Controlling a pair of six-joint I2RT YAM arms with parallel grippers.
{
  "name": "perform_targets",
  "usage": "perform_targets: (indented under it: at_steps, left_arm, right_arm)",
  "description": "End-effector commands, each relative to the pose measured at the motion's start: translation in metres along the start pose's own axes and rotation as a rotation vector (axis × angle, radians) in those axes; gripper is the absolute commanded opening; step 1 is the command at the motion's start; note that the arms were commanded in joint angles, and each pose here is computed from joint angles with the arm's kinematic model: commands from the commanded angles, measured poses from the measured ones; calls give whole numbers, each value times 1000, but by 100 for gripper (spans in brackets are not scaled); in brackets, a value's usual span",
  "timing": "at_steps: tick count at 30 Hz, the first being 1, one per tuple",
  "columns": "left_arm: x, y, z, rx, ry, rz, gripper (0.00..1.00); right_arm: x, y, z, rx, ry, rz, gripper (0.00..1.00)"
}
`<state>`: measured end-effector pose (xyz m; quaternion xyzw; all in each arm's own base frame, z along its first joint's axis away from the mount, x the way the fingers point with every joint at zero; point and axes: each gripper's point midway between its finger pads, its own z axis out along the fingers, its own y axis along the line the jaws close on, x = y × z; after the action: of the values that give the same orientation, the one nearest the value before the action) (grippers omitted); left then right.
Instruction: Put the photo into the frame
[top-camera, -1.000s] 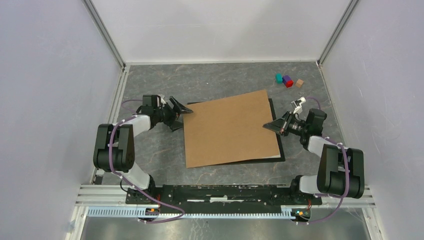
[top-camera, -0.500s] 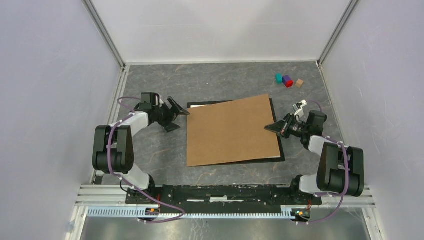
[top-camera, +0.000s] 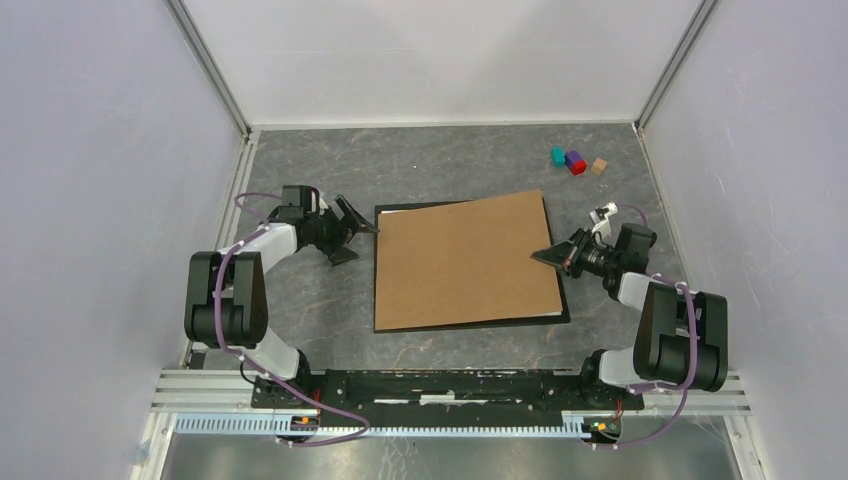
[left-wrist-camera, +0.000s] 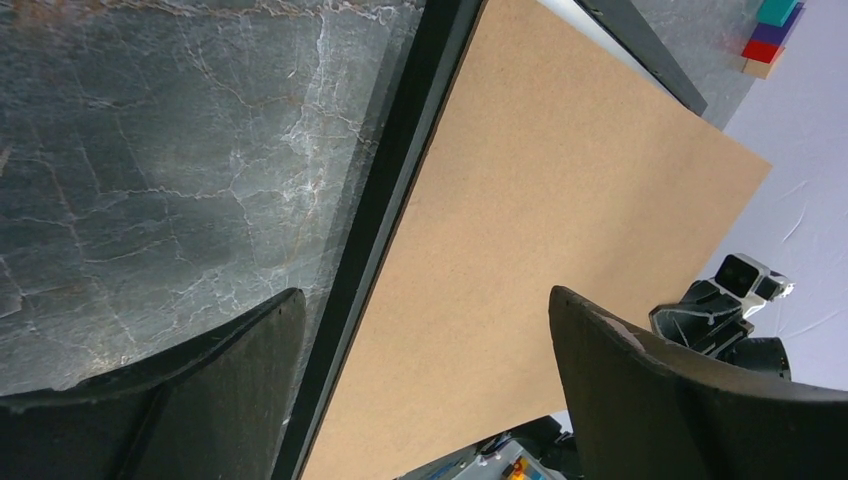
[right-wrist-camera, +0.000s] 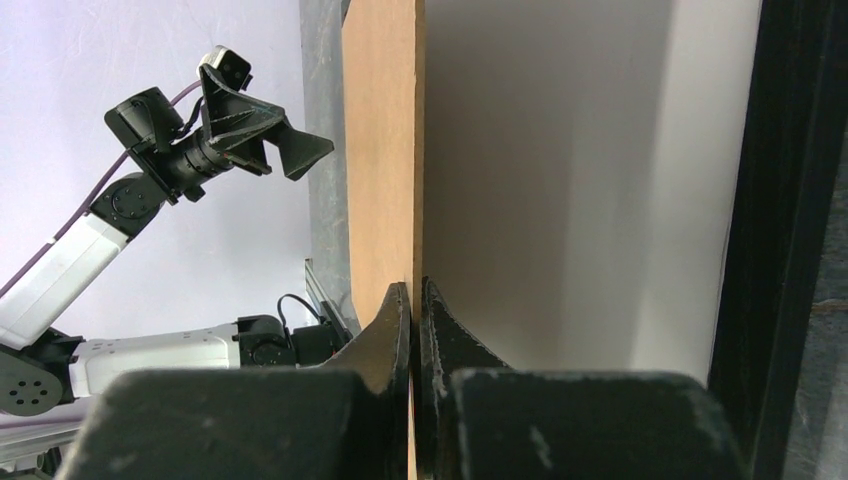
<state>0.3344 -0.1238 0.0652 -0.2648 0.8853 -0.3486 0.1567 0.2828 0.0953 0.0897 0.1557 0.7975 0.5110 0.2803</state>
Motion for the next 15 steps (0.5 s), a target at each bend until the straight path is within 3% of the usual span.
perform_targets:
  at_steps: [1,15]
  left_arm:
    - [1,-1,2,23,9,40,95]
    - [8,8,9,7,26,26,94]
  right_arm:
    - [-35,-10,3,57,-111,-145,0]
    - [-46,-12,7,57,-115,-140,0]
